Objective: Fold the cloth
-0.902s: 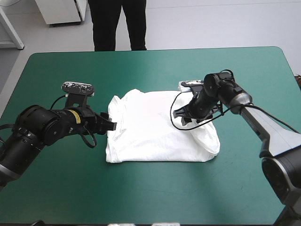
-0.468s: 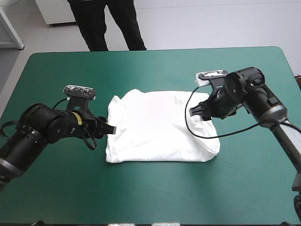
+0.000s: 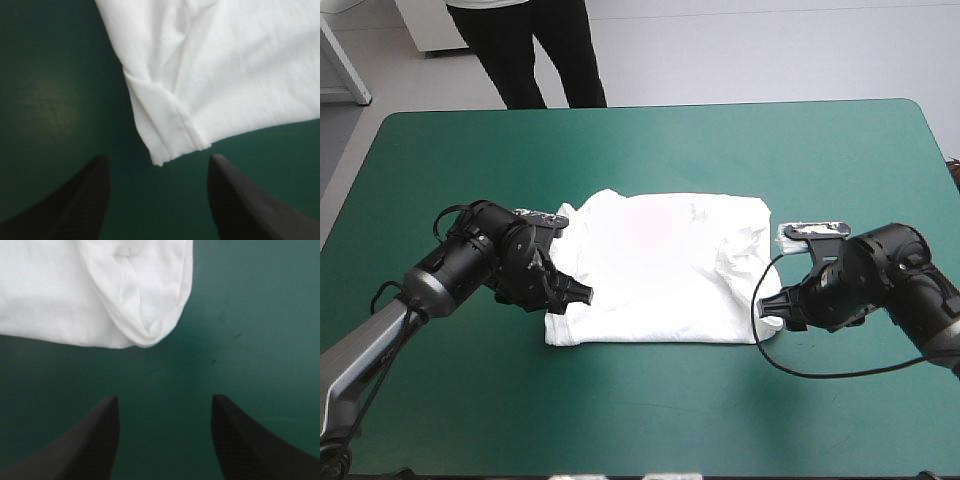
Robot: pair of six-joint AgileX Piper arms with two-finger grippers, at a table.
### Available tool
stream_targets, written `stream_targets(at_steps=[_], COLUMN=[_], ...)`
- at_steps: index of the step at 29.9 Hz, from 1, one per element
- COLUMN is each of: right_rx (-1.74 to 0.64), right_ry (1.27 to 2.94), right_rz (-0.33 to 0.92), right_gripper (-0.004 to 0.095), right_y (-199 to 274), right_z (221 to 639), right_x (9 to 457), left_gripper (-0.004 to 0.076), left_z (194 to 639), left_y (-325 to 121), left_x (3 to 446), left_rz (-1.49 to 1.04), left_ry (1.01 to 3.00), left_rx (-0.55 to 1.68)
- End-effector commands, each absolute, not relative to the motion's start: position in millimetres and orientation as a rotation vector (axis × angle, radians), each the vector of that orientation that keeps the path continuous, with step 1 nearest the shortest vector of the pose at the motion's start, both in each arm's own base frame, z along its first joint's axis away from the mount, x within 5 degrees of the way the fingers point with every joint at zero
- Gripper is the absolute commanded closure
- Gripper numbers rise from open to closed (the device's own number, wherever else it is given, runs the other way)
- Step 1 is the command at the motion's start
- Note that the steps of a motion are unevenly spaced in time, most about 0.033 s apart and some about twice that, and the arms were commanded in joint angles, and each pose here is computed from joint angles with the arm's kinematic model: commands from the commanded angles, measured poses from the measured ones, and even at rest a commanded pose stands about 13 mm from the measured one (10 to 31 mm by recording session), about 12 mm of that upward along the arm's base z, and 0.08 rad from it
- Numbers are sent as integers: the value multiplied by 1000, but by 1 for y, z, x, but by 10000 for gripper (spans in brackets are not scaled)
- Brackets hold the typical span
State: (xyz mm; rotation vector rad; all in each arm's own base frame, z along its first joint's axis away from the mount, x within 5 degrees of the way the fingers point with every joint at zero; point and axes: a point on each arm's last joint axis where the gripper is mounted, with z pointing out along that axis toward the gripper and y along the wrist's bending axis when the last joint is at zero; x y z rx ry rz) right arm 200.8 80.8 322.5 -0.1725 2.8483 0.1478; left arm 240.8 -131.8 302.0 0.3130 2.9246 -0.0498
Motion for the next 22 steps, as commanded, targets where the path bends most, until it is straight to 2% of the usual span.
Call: stream_targets(at_steps=[1, 9, 16, 22], right_rx=[-156, -156, -156, -156], right_ry=[2774, 2766, 2763, 2763], right_rz=[182, 184, 186, 186], right_gripper=[395, 399, 405, 422], right_y=[77, 75, 76, 76], right_z=[332, 333, 333, 333], right_x=[190, 186, 187, 187], left_gripper=[300, 300, 300, 300], left_z=[310, 280, 252, 225], left_y=[-135, -136, -140, -143], left_x=[241, 242, 242, 247], left_rz=[-65, -26, -124, -78], left_ry=[2918, 2984, 2950, 3021], left_rx=[301, 309, 258, 258])
